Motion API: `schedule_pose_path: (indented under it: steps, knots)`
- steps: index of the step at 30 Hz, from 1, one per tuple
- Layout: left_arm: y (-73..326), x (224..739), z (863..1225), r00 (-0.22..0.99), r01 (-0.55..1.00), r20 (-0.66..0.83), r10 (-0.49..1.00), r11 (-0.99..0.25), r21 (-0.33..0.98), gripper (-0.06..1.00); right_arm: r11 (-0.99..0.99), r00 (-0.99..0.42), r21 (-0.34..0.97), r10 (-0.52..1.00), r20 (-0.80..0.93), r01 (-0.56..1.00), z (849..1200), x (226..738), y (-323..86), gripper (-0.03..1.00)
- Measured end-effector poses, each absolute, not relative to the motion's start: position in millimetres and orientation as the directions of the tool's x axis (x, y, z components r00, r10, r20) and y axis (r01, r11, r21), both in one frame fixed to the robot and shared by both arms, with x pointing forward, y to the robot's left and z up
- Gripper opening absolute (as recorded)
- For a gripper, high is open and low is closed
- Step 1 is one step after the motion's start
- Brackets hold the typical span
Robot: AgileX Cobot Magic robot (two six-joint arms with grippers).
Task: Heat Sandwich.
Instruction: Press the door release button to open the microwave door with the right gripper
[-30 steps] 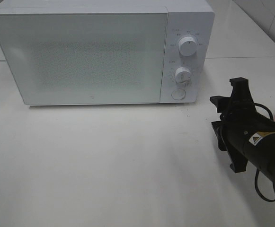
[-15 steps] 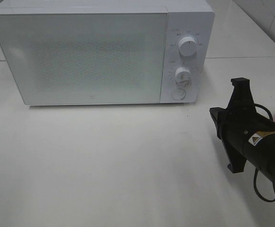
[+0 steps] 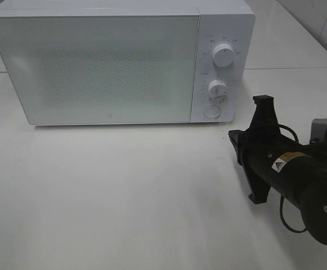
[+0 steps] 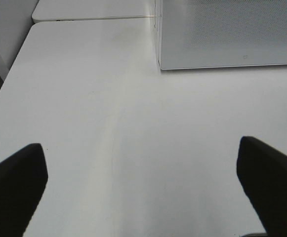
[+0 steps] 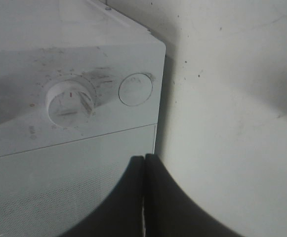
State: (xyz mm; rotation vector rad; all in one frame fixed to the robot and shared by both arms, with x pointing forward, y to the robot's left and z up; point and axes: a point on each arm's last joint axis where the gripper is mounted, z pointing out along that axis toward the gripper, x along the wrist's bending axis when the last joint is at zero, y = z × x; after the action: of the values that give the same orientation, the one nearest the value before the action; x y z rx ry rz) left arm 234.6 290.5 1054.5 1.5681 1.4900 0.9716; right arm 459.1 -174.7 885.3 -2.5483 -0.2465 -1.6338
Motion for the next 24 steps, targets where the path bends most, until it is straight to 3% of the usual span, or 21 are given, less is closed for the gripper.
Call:
schedule_pose_path:
  steps: [24]
  knots:
    - [290.5,234.6,1054.5,0.033,0.428,0.028,0.999,-0.040,0.903,0.99,-0.978,0.435,-0.084,0.007,0.901,0.191,863.8,532.5,-164.7,0.01]
